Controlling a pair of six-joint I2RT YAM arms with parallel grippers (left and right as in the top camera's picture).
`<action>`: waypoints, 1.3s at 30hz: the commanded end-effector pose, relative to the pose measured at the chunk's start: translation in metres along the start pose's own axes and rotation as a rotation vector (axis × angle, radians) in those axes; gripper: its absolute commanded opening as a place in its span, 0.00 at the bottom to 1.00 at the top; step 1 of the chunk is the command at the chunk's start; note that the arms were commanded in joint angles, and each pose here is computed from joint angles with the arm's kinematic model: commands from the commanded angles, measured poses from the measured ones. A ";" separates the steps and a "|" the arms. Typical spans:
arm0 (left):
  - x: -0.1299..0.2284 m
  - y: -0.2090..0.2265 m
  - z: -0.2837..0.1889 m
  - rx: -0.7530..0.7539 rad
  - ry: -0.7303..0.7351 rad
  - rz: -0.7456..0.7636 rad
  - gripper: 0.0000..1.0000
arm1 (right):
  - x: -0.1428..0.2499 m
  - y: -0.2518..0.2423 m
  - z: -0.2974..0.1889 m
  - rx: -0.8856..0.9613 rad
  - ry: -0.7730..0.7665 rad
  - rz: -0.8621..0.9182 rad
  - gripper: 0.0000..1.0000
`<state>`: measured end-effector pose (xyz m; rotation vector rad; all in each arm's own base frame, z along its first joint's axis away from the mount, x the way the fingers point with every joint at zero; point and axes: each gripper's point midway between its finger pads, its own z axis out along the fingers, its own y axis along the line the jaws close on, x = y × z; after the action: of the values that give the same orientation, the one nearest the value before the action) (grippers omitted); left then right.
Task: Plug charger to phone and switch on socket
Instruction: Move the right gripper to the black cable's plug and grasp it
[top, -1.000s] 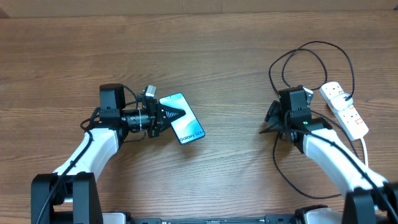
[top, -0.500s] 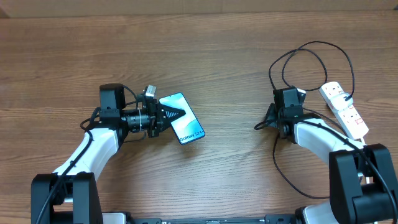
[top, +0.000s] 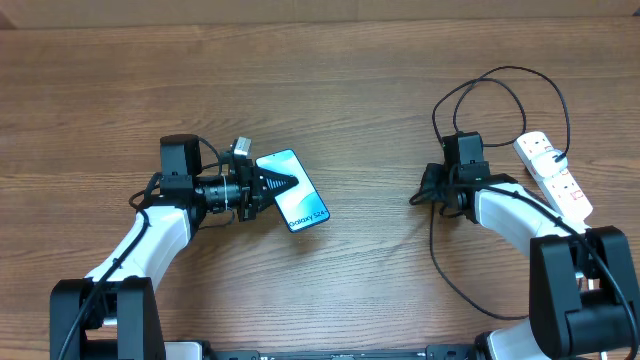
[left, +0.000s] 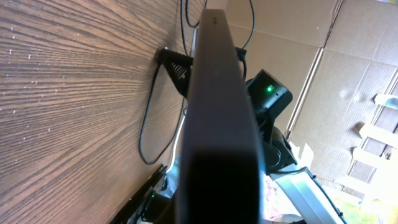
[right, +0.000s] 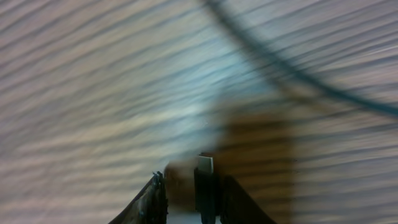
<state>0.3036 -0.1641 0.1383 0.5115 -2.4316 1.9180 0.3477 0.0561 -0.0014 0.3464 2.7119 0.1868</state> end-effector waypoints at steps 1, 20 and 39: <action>0.002 -0.009 -0.001 0.017 0.011 0.046 0.04 | 0.057 0.011 0.010 -0.111 0.215 -0.026 0.31; 0.000 -0.007 -0.001 0.010 0.001 0.037 0.04 | 0.063 -0.022 0.009 0.079 0.222 0.027 0.55; 0.000 -0.007 0.000 0.009 0.000 0.039 0.04 | 0.071 -0.010 0.008 0.029 0.254 0.022 0.04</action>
<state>0.3060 -0.1628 0.1355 0.5305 -2.4537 1.9036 0.3254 0.0581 -0.0033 0.3818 2.8081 0.1862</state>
